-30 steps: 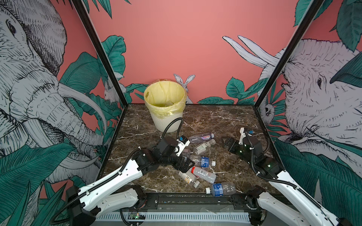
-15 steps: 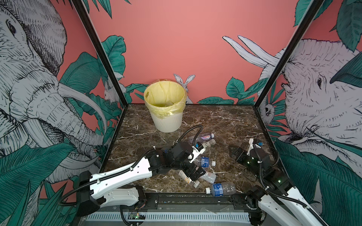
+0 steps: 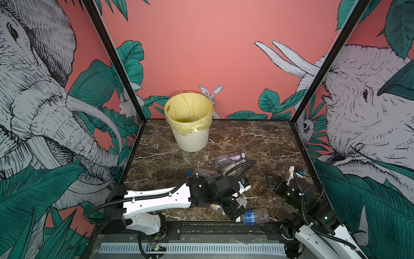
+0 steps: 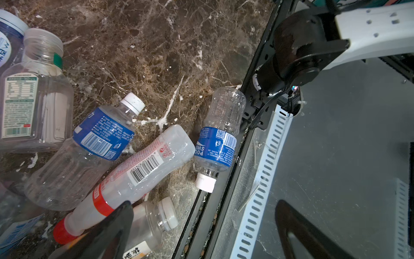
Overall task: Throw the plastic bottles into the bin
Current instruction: 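Reach the left gripper across to the blue-labeled bottle near the table's front edge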
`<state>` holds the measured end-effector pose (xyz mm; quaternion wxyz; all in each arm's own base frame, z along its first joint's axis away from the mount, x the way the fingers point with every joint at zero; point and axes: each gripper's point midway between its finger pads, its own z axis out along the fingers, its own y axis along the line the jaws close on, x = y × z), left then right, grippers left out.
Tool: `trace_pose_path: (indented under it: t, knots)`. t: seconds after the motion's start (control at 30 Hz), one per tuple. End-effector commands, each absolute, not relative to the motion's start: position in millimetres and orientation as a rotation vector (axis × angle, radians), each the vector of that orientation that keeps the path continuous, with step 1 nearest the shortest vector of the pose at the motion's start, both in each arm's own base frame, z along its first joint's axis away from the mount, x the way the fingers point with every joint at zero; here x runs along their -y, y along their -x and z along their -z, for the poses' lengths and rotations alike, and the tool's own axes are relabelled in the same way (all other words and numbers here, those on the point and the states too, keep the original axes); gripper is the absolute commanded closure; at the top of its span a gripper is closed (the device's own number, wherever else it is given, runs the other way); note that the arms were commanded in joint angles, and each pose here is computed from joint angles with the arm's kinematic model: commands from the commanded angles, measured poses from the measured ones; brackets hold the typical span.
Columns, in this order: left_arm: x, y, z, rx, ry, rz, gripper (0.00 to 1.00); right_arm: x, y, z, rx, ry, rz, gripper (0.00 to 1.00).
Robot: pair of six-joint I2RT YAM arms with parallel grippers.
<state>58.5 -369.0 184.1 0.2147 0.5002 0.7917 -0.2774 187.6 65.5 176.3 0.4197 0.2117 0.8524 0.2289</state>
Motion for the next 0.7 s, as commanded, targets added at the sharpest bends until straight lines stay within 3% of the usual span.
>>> trace_pose_path:
  t: [0.0, 0.67]
  knots:
    - [382, -55, -197, -2.132, -1.394, 0.772, 0.00, -54, -180, -168, -2.145, -0.572, -0.532, 0.01]
    - [415, -10, -133, -2.190, -1.603, 0.571, 0.01, -28, -157, -176, -2.088, -0.618, -0.499, 0.01]
